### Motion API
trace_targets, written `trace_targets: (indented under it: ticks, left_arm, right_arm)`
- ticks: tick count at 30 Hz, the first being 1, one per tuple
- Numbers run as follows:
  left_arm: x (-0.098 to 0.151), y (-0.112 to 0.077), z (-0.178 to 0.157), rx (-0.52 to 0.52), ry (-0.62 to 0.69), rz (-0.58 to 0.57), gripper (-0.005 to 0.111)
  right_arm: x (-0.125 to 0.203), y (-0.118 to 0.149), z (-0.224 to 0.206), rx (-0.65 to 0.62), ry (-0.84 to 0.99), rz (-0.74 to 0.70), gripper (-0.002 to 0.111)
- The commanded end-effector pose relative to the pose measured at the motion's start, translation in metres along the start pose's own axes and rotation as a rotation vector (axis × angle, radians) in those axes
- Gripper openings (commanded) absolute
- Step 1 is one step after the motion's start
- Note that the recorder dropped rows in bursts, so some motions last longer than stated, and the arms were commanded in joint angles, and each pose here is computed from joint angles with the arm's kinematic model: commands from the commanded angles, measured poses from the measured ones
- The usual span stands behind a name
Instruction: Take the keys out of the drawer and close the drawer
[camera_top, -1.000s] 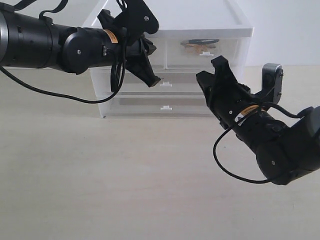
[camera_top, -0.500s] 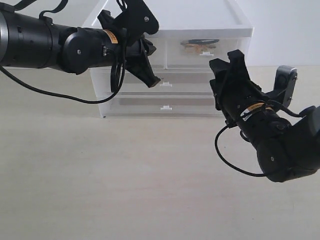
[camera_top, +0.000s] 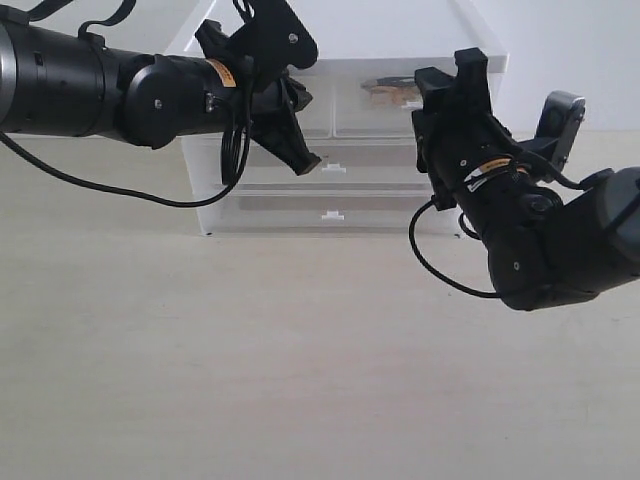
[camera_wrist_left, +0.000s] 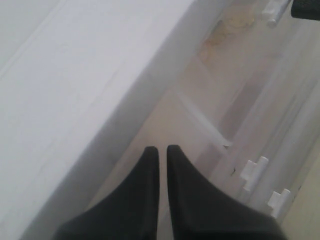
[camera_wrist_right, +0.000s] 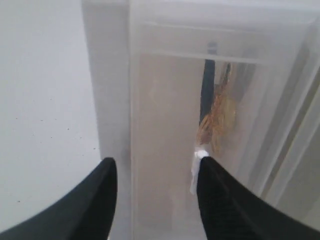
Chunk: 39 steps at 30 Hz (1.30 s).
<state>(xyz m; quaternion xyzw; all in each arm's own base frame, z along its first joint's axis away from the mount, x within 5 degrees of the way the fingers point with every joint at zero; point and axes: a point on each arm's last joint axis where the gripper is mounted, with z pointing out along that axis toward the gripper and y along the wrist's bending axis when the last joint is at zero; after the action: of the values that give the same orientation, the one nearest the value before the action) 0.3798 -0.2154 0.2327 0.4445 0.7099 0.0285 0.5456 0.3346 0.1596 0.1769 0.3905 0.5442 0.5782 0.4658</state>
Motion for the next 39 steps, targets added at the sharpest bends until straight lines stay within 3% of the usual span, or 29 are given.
trace_targets:
  ticks: [1, 7, 12, 13, 16, 20, 28, 35, 39]
  left_arm:
    - [-0.004, 0.002, -0.001, -0.009, -0.014, -0.011, 0.004]
    - [-0.004, 0.002, -0.001, -0.009, -0.014, -0.011, 0.004]
    - [-0.004, 0.002, -0.001, -0.009, -0.014, -0.011, 0.004]
    - [-0.004, 0.002, -0.001, -0.009, -0.014, -0.011, 0.004]
    - [-0.004, 0.002, -0.001, -0.009, -0.014, -0.011, 0.004]
    - [-0.004, 0.002, -0.001, -0.006, -0.011, -0.011, 0.004]
    - [-0.004, 0.002, -0.001, -0.006, -0.011, -0.011, 0.004]
    - [-0.004, 0.002, -0.001, -0.006, -0.011, -0.011, 0.004]
    - [-0.004, 0.002, -0.001, -0.006, -0.011, -0.011, 0.004]
  right_arm:
    - [0.0, 0.0, 0.003, 0.033, 0.003, 0.001, 0.045]
    - [-0.002, -0.005, 0.002, 0.089, -0.016, 0.016, 0.045]
    - [-0.003, -0.006, 0.003, 0.111, -0.033, 0.02, 0.017]
    - [-0.003, -0.006, 0.004, 0.113, -0.032, 0.022, 0.017]
    - [0.0, 0.001, 0.012, 0.09, -0.016, 0.022, 0.019]
    - [0.003, 0.009, 0.019, 0.058, 0.006, 0.003, 0.036]
    - [0.002, 0.007, 0.019, 0.086, 0.001, 0.003, 0.035]
    - [0.003, 0.004, 0.019, 0.115, 0.008, -0.008, 0.002]
    - [0.003, 0.004, 0.019, 0.115, 0.01, -0.043, 0.0]
